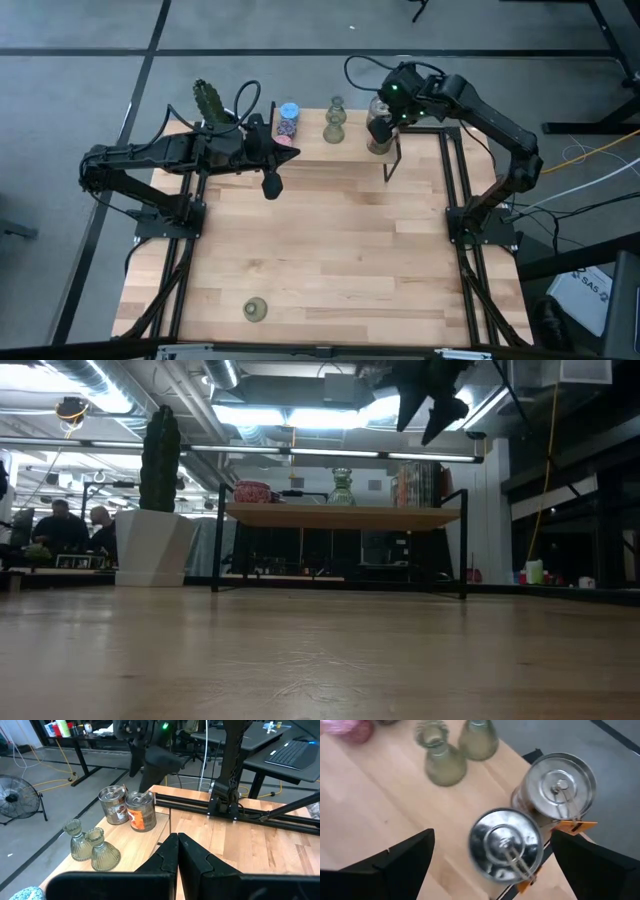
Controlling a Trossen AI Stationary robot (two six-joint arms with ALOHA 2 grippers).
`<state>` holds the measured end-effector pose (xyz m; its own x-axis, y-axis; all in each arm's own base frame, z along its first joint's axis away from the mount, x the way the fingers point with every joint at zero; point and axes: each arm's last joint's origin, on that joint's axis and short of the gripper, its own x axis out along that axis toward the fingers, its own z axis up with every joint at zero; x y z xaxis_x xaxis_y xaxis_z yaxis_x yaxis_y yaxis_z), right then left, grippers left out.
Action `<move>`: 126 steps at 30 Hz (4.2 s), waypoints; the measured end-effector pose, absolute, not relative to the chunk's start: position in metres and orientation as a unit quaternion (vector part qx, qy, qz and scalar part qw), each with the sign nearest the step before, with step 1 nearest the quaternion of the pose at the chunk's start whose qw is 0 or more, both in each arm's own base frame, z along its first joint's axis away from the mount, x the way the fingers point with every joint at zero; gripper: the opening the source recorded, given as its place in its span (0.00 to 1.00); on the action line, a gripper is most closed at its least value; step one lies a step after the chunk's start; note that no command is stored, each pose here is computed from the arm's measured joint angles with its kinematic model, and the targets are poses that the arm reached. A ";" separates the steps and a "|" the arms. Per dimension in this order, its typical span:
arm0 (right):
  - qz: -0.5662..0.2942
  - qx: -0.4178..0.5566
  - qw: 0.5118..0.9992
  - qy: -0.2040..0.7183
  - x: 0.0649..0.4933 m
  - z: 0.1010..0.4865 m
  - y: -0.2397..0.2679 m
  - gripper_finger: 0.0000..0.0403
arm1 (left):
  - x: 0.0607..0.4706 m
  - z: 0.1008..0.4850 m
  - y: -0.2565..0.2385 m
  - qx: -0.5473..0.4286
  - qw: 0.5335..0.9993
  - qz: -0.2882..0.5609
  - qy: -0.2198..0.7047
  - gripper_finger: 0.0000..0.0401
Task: Pick & Place candle stick holders
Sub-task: Put the green glass candle holder aligned with the other green glass candle holders on the shelf
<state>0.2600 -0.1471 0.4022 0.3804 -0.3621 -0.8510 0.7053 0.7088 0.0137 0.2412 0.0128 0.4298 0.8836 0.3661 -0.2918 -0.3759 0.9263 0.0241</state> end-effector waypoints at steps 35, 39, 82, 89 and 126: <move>-0.175 0.105 0.828 0.523 0.284 0.402 -0.040 0.63 | 0.242 0.429 0.011 0.003 0.975 0.154 0.158 0.01; -0.170 0.085 0.831 0.522 0.285 0.402 -0.033 0.45 | 0.241 0.427 0.011 0.009 0.974 0.153 0.166 0.01; -0.106 0.000 0.924 0.368 0.192 0.447 0.005 0.02 | 0.242 0.427 0.008 -0.027 0.979 0.117 0.163 0.01; -0.074 0.014 0.928 0.365 0.186 0.420 0.006 0.02 | 0.242 0.427 0.008 -0.028 0.979 0.117 0.163 0.01; -0.018 0.055 0.955 0.290 0.184 0.324 0.009 0.02 | 0.240 0.422 -0.005 0.021 0.980 0.036 0.195 0.01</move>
